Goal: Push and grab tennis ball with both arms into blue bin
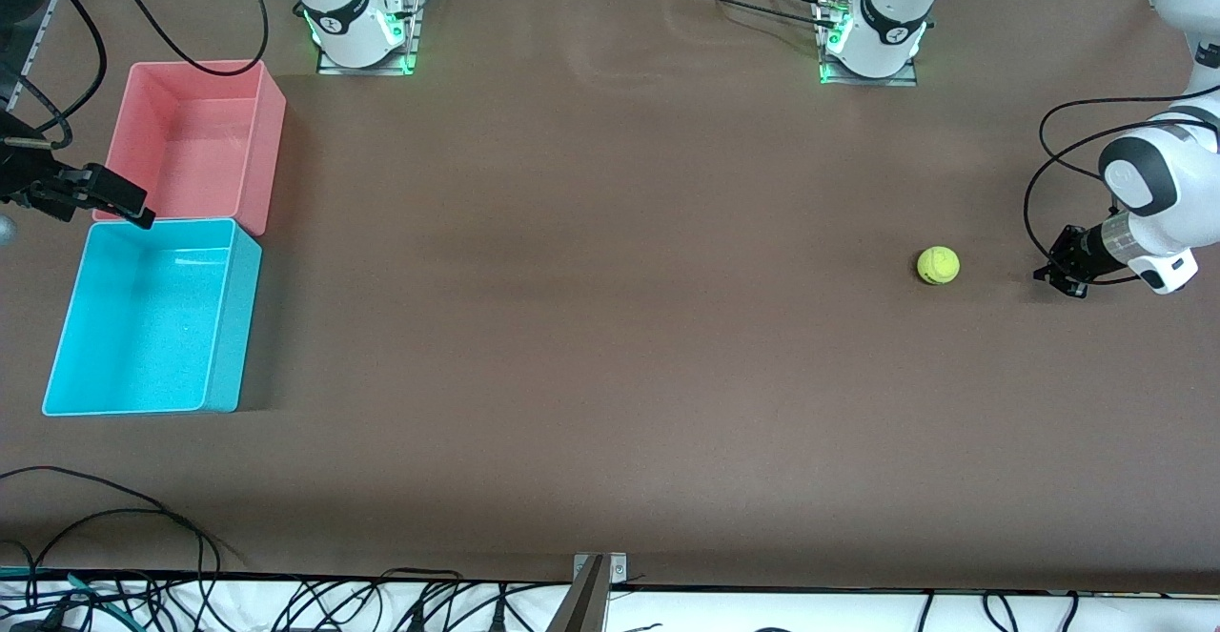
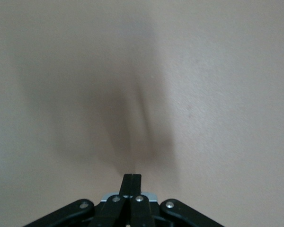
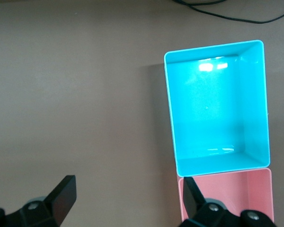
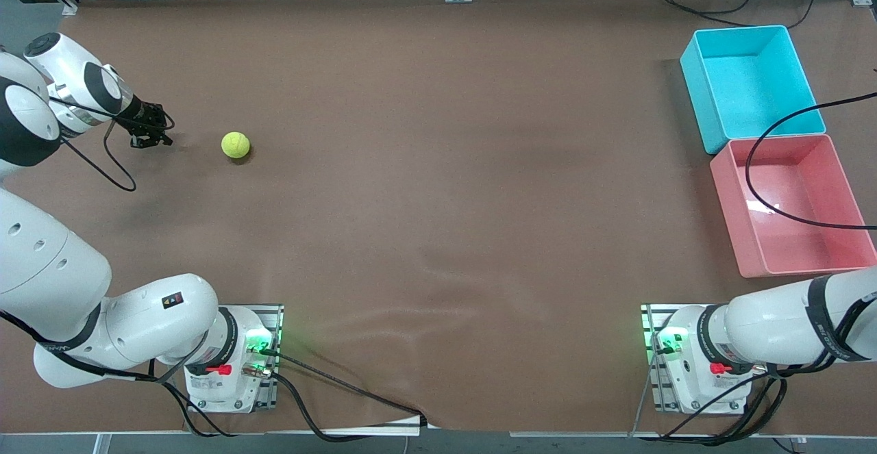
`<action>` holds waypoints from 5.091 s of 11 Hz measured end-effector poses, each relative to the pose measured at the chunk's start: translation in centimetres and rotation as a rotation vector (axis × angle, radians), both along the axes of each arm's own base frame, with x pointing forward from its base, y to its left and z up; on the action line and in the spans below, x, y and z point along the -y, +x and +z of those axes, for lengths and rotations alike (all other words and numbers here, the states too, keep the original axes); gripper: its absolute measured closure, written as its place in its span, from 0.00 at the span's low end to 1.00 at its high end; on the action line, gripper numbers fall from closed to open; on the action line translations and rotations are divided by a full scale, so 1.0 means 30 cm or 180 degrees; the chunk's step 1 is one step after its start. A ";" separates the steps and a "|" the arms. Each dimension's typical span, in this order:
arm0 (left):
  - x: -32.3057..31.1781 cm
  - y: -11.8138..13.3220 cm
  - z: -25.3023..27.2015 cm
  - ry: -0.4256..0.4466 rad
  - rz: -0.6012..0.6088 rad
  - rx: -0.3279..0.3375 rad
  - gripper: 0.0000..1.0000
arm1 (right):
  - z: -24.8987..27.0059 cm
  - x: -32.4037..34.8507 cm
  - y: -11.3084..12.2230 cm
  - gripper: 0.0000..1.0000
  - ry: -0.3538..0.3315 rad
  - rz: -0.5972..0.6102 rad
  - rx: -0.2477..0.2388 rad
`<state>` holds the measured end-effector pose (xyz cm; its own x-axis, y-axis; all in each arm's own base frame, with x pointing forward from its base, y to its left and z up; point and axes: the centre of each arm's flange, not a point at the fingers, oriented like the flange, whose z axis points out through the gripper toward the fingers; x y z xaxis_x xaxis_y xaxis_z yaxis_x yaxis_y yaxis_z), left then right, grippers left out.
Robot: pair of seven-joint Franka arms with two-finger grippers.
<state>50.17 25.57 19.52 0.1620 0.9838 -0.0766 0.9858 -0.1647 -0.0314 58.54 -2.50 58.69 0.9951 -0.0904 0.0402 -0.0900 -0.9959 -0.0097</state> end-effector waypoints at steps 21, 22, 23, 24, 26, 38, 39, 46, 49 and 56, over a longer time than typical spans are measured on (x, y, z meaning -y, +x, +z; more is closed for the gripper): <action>1.370 0.062 0.053 -0.0345 0.1084 -0.0374 0.99 | 0.000 0.000 0.000 0.00 0.0000 0.0000 0.0001; 1.475 0.085 0.103 -0.0360 0.1182 -0.0340 0.99 | 0.000 0.000 0.000 0.00 0.0000 0.0000 0.0001; 1.529 0.120 0.159 -0.0345 0.1210 -0.0401 0.99 | 0.000 0.000 0.000 0.00 0.0000 0.0000 0.0001; 1.520 0.170 0.223 -0.0308 0.1229 -0.0496 0.99 | 0.000 0.000 0.000 0.00 0.0000 0.0000 0.0001; 1.395 0.268 0.325 -0.0251 0.1206 -0.0617 0.99 | 0.000 0.000 0.000 0.00 0.0000 0.0000 0.0001; 0.823 0.419 0.542 -0.0006 -0.1281 0.0013 0.12 | -0.056 -0.088 -0.007 0.00 0.0000 0.0224 -0.0254; 0.780 0.422 0.569 0.0003 -0.1437 0.0066 0.01 | -0.083 -0.089 -0.014 0.00 0.0004 0.0297 -0.0334; 0.715 0.452 0.730 0.0106 -0.3075 0.0390 0.00 | -0.526 -0.221 -0.348 0.00 0.0006 0.0601 -0.0190; 0.754 0.437 0.831 0.0209 -0.3754 0.0441 0.00 | -0.743 -0.262 -0.438 0.00 -0.0021 0.0694 -0.0064; 1.007 0.362 1.061 0.0397 -0.5169 0.0622 0.00 | -1.067 -0.315 -0.475 0.00 -0.0014 0.0767 -0.0159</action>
<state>61.04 -4.64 51.35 0.9670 -0.2189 0.1300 -0.2173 -0.9757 -0.0263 44.28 6.94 26.68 0.9887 0.1498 -0.0096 0.1498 -0.9887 -0.0068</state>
